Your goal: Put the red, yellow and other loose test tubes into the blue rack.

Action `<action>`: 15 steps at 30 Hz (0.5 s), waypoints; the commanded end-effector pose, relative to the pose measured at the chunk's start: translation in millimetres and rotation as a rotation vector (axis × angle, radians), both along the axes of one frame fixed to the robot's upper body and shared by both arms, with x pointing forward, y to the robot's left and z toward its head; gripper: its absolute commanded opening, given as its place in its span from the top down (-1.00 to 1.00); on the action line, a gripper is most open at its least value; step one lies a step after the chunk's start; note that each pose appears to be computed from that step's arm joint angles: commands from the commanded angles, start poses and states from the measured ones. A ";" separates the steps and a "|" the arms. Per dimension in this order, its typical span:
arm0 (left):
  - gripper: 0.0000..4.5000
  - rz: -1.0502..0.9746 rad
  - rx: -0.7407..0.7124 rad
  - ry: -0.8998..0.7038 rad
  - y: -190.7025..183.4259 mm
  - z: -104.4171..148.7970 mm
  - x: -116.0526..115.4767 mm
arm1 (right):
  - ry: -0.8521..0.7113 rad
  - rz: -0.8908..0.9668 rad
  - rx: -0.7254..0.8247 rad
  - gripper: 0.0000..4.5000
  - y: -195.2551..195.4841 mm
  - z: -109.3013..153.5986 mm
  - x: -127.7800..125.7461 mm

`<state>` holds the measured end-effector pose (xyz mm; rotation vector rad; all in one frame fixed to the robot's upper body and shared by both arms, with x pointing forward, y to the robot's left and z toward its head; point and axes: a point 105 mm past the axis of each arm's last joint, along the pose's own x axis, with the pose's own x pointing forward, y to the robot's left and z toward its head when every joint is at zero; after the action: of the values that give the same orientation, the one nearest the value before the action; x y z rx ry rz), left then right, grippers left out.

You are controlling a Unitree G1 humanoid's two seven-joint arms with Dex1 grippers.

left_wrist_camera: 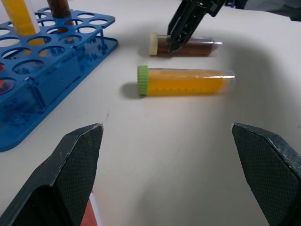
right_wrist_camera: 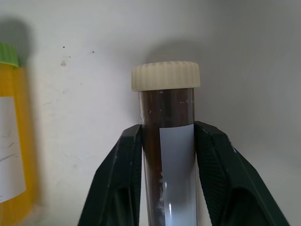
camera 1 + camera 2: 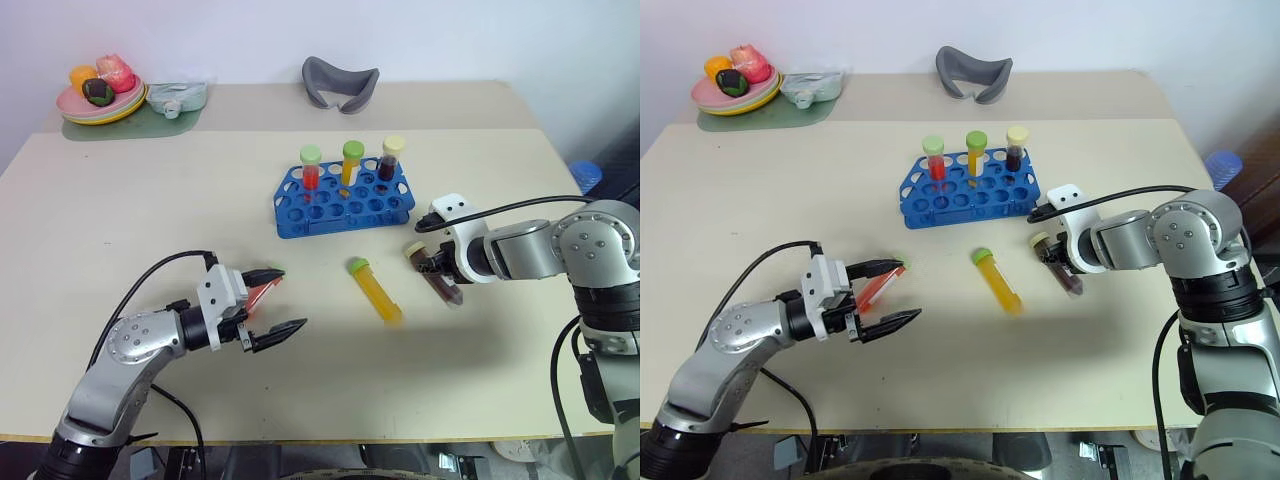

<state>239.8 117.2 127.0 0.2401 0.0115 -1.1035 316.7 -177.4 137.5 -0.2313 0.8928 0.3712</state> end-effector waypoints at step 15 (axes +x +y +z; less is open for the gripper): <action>-1.00 0.141 -0.106 -0.056 31.4 14.1 20.9 | -0.881 0.194 0.382 0.33 44.1 120.1 5.0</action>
<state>260.1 147.9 129.0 0.1755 -0.0191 -0.9590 323.1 -127.1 234.2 -0.1195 0.0901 0.5833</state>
